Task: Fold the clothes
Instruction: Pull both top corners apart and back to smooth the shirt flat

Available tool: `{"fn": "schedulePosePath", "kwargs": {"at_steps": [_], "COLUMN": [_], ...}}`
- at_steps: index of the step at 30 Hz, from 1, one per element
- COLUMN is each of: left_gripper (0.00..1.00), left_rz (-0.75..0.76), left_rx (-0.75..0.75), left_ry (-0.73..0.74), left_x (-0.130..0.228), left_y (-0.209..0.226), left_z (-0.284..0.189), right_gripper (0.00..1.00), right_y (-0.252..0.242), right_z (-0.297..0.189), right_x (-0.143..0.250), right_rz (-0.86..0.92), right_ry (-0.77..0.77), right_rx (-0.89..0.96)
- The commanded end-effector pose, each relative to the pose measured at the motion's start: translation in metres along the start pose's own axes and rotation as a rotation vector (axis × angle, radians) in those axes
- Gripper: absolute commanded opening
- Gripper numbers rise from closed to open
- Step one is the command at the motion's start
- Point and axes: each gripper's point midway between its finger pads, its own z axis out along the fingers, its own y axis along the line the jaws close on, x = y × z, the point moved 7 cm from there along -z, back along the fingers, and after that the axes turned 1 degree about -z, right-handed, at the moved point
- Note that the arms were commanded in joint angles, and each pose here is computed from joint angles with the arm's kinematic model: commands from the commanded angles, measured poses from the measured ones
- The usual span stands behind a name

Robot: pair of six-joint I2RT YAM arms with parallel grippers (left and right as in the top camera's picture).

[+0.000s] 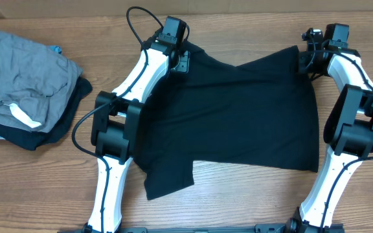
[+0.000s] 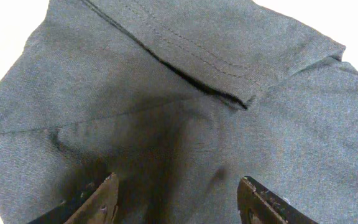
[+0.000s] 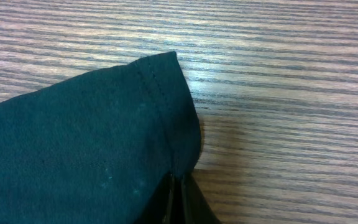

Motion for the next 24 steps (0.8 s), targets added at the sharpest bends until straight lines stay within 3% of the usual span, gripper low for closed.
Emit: {"fn": "schedulePosePath", "kwargs": {"at_steps": [1,14,16,21,24], "left_gripper": [0.65,0.53,0.47,0.13,0.07], "left_rz": [-0.02,-0.002,-0.006,-0.037,-0.045], "left_rx": [-0.035,-0.032,-0.031,-0.04,-0.048], "left_ry": [-0.017,-0.038,-0.064,-0.105,-0.132], "left_x": [-0.004,-0.001,-0.005,-0.017,-0.024], "left_y": [0.006,0.005,0.005,0.024,0.037], "left_z": [0.002,0.032,0.032,0.032,0.032], "right_gripper": [0.04,0.04,0.04,0.04,0.04], "right_y": [-0.006,-0.019,-0.023,-0.031,-0.037], "right_z": [0.004,-0.016,-0.016,-0.018,-0.019], "right_x": [-0.007,-0.046,-0.047,-0.048,-0.047], "right_rz": [-0.008,0.048,0.062,0.075,0.099], "right_ry": [-0.018,-0.136,-0.14,-0.142,-0.14], "right_rx": [0.03,0.122,0.155,0.232,0.272]}}
